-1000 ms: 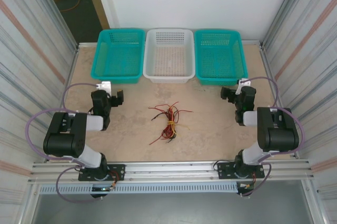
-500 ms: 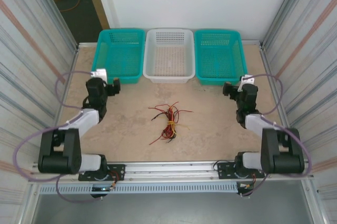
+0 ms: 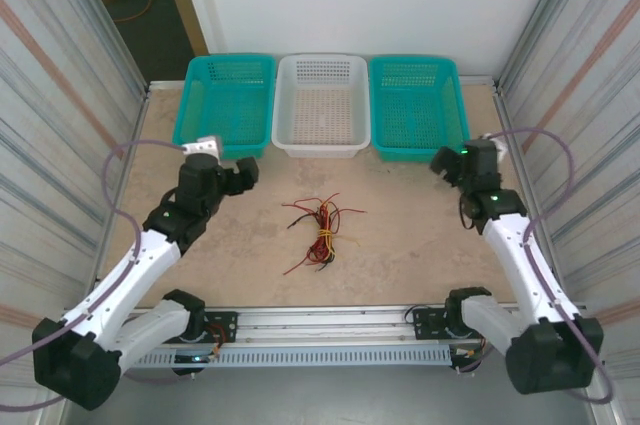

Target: Untangle the cables

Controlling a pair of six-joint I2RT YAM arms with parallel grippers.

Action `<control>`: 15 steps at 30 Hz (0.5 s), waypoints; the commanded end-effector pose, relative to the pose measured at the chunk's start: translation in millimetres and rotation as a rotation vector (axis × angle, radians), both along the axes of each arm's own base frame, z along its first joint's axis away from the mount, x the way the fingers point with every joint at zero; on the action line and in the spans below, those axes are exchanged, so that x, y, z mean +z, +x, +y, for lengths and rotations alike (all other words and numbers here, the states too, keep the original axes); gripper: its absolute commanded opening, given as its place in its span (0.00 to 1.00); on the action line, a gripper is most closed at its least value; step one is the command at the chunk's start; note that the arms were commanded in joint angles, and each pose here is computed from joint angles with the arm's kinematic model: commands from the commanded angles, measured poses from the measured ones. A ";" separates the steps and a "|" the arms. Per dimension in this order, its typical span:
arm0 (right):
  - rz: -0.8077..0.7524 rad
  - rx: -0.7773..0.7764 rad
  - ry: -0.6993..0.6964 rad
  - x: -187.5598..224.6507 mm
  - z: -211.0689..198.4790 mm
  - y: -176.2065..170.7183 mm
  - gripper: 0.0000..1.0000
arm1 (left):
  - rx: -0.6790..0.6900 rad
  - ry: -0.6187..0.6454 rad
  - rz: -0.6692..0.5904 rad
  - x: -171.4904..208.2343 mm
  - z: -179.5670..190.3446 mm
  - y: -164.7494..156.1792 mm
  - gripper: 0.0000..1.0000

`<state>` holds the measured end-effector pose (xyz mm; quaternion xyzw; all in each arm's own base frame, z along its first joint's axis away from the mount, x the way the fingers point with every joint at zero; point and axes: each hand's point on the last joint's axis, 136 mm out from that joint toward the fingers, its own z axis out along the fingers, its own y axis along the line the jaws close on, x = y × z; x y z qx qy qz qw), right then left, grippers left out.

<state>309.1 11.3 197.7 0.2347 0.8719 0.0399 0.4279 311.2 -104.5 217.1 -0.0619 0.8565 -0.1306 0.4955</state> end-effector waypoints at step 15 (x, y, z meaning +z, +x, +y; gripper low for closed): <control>0.408 0.873 -0.103 -96.0 281.7 -125.6 0.86 | -0.264 -0.284 0.299 -10.5 -37.1 -80.1 0.82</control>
